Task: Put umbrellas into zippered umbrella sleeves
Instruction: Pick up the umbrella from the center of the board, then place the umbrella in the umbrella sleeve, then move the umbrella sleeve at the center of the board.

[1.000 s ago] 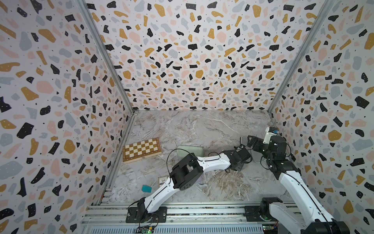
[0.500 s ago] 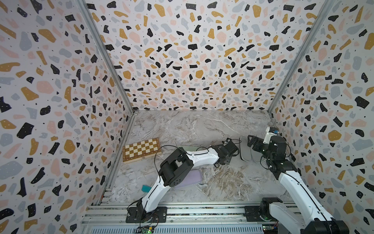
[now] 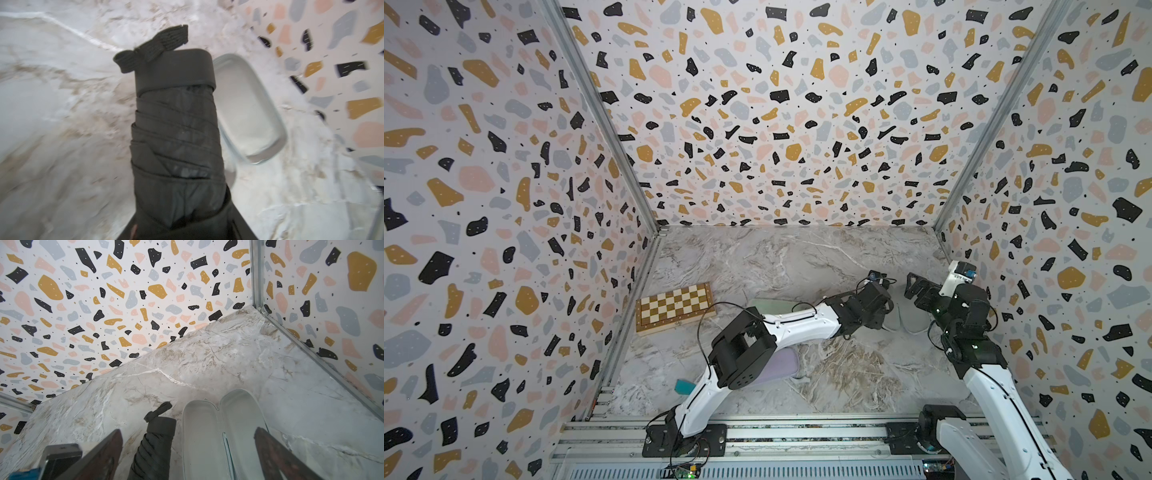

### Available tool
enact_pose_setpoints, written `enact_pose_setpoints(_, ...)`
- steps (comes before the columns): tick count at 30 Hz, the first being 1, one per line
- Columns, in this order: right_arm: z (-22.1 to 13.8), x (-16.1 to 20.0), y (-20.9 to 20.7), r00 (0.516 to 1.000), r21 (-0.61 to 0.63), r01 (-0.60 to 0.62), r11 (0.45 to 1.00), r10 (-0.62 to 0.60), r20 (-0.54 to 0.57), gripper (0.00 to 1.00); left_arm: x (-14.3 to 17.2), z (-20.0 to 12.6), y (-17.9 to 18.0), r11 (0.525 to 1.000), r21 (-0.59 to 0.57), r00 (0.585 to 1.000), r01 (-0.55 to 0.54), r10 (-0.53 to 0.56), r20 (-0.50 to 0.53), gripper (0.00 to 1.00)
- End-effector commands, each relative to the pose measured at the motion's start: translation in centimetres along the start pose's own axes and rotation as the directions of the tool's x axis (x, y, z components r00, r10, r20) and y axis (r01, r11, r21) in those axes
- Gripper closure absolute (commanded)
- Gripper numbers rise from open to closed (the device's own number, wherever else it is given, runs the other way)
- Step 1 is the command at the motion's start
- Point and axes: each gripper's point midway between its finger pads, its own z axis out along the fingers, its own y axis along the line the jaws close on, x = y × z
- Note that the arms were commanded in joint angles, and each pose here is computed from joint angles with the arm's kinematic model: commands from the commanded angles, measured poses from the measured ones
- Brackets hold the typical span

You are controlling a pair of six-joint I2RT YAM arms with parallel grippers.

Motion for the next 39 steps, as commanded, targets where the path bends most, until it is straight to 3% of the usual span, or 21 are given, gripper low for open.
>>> enact_pose_setpoints(1, -0.2, -0.1, -0.3, 1.000, 0.006, -0.012, 1.000, 0.012, 0.001, 0.00, -2.6, 1.0, -4.3, 0.987, 0.160, 0.997, 0.020, -0.031, 0.067, 0.82)
enact_pose_setpoints(4, -0.3, -0.2, -0.3, 1.000, 0.003, -0.012, 1.000, 0.012, 0.007, 0.00, -2.7, 2.6, -4.9, 0.987, 0.160, 0.998, 0.015, -0.025, 0.062, 0.81)
enact_pose_setpoints(11, -0.4, 0.1, -0.1, 1.000, -0.019, -0.019, 1.000, 0.019, 0.009, 0.00, -0.3, 7.0, -1.7, 0.999, -0.013, 0.999, 0.032, -0.033, -0.011, 0.78)
enact_pose_setpoints(14, -0.3, 0.3, 0.1, 1.000, -0.031, -0.019, 0.999, 0.019, -0.003, 0.00, 0.1, 6.9, 0.0, 0.995, -0.096, 1.000, 0.015, -0.015, -0.003, 0.79)
enact_pose_setpoints(22, 1.4, 2.2, 0.4, 0.995, -0.056, -0.033, 0.998, 0.028, -0.091, 0.00, 2.0, 7.5, 3.1, 0.991, -0.122, 0.996, 0.061, -0.068, -0.049, 0.79)
enact_pose_setpoints(29, 2.3, 3.0, 0.1, 0.993, -0.047, -0.042, 0.998, 0.036, -0.109, 0.00, 3.2, 5.9, 6.9, 0.977, -0.198, 0.994, 0.076, -0.090, -0.061, 0.81)
enact_pose_setpoints(36, 2.8, 4.2, 1.0, 0.992, -0.047, -0.023, 0.999, 0.017, -0.122, 0.00, 2.8, 1.1, 11.3, 0.954, -0.276, 0.993, 0.114, -0.116, 0.006, 0.80)
enact_pose_setpoints(39, 3.5, 5.6, 1.7, 0.988, -0.053, 0.002, 0.999, -0.010, -0.156, 0.00, 3.2, -0.5, 13.0, 0.949, -0.292, 0.992, 0.122, -0.129, -0.005, 0.75)
